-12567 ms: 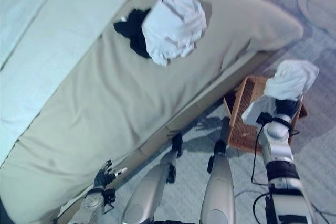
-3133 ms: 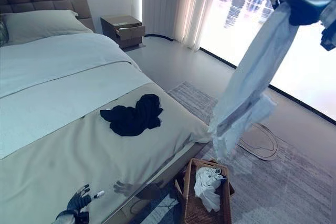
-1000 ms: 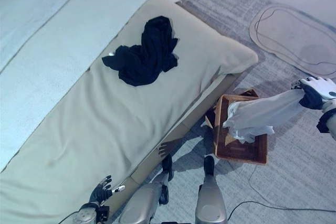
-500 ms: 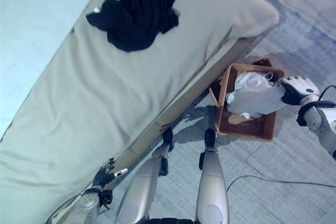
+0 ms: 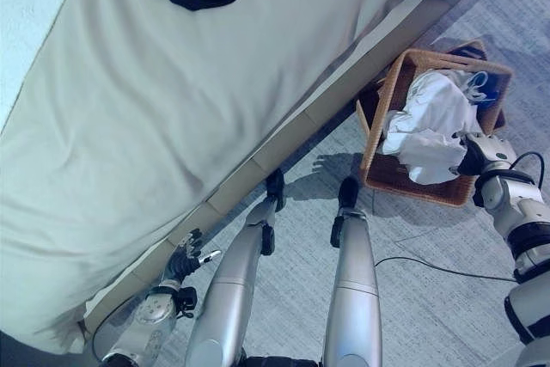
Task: Pick up clothes into the bucket
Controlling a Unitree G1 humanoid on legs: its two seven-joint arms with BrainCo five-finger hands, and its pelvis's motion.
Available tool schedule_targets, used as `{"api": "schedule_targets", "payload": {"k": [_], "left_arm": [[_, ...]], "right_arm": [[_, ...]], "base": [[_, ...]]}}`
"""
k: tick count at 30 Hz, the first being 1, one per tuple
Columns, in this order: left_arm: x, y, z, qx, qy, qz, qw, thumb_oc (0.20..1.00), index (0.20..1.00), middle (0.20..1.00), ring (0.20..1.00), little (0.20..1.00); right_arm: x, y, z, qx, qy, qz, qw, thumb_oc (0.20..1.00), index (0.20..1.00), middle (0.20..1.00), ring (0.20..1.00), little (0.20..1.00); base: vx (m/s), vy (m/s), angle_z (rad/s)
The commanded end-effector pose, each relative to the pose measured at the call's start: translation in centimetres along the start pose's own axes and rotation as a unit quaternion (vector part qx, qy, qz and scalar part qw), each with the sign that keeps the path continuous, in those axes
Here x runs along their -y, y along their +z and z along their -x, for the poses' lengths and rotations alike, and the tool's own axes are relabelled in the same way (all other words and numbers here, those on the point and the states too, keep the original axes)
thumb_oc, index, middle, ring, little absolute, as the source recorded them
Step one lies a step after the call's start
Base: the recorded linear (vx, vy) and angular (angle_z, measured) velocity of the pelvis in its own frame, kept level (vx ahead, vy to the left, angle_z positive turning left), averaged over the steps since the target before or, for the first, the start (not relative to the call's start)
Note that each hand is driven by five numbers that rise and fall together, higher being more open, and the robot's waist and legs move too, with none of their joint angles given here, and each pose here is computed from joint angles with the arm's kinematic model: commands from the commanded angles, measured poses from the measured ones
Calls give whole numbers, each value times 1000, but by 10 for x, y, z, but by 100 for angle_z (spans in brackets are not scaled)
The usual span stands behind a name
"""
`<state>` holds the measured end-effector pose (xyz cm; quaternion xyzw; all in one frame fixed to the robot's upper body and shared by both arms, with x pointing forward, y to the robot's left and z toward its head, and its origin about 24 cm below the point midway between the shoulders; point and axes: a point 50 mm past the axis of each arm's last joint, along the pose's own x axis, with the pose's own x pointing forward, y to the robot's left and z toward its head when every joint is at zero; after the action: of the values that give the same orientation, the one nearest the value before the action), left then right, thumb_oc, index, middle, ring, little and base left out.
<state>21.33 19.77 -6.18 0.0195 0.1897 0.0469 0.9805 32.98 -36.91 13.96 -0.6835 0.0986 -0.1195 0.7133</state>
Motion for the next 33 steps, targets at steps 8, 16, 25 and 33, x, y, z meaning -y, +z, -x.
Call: {"api": "schedule_targets", "payload": {"k": [8,16,25,33], "left_arm": [[-4,-6,1,-10,22,1,1000,1000,1000,1000,1000,1000],[-16,1,-7,2,58,-4,998,1000,1000,1000,1000,1000],[-58,12,-13,14,154,1,988,1000,1000,1000,1000,1000],[-80,16,-8,32,189,25,981,1000,1000,1000,1000,1000]], "right_arm": [[-7,-17,8,-38,-3,-32,999,1000,1000,1000,1000,1000],[-28,10,27,17,-46,-158,986,1000,1000,1000,1000,1000],[-112,56,80,-39,-25,-592,805,1000,1000,1000,1000,1000],[-210,73,152,-158,152,-654,724,1000,1000,1000,1000,1000]], "base": [[1,3,2],[-32,26,-2],[35,43,-13],[93,67,-10]]}}
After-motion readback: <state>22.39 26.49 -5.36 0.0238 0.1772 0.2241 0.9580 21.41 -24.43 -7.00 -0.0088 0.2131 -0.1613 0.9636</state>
